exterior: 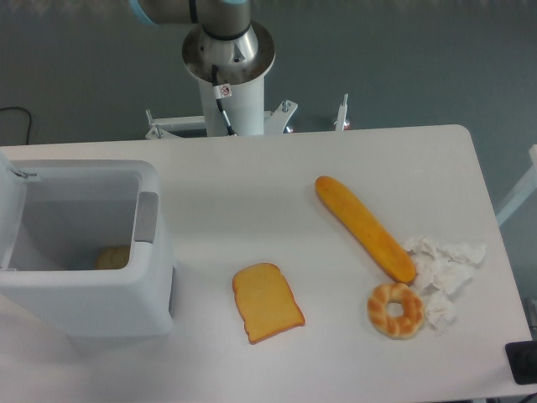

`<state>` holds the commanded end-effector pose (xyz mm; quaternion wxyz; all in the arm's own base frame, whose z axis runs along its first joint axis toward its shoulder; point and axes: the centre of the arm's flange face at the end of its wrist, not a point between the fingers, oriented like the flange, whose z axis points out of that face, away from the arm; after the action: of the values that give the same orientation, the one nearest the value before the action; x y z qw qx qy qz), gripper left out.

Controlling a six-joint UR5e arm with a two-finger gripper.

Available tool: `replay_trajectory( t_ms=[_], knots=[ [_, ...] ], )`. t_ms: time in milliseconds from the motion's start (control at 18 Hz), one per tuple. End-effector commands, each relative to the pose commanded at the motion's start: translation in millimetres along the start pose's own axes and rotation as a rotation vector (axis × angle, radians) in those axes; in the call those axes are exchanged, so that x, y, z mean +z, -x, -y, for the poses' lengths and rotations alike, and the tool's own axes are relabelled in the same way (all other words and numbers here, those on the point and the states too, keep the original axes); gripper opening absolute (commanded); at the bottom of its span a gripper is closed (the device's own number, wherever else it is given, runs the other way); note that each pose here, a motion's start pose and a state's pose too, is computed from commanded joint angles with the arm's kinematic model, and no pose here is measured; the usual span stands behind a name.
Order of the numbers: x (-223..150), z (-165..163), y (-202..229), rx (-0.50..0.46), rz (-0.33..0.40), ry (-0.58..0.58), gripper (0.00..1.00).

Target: Close the trash can

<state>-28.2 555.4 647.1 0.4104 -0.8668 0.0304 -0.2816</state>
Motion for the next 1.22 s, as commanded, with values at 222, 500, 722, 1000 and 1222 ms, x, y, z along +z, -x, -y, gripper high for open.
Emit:
replay_trajectory(
  t_ms=[222,500,722,1000,1222],
  knots=[
    [8,0,-5,0.007,-0.02,0.008,1.0],
    [24,-2,-4,0.001,-0.061,0.025,1.0],
    [28,-1,-10,0.01,-0.071,0.029,1.0],
    [44,-5,-9,0.004,-0.087,0.052,1.0],
    [54,-8,-6,-0.004,-0.095,0.068,1.0]
  ],
)
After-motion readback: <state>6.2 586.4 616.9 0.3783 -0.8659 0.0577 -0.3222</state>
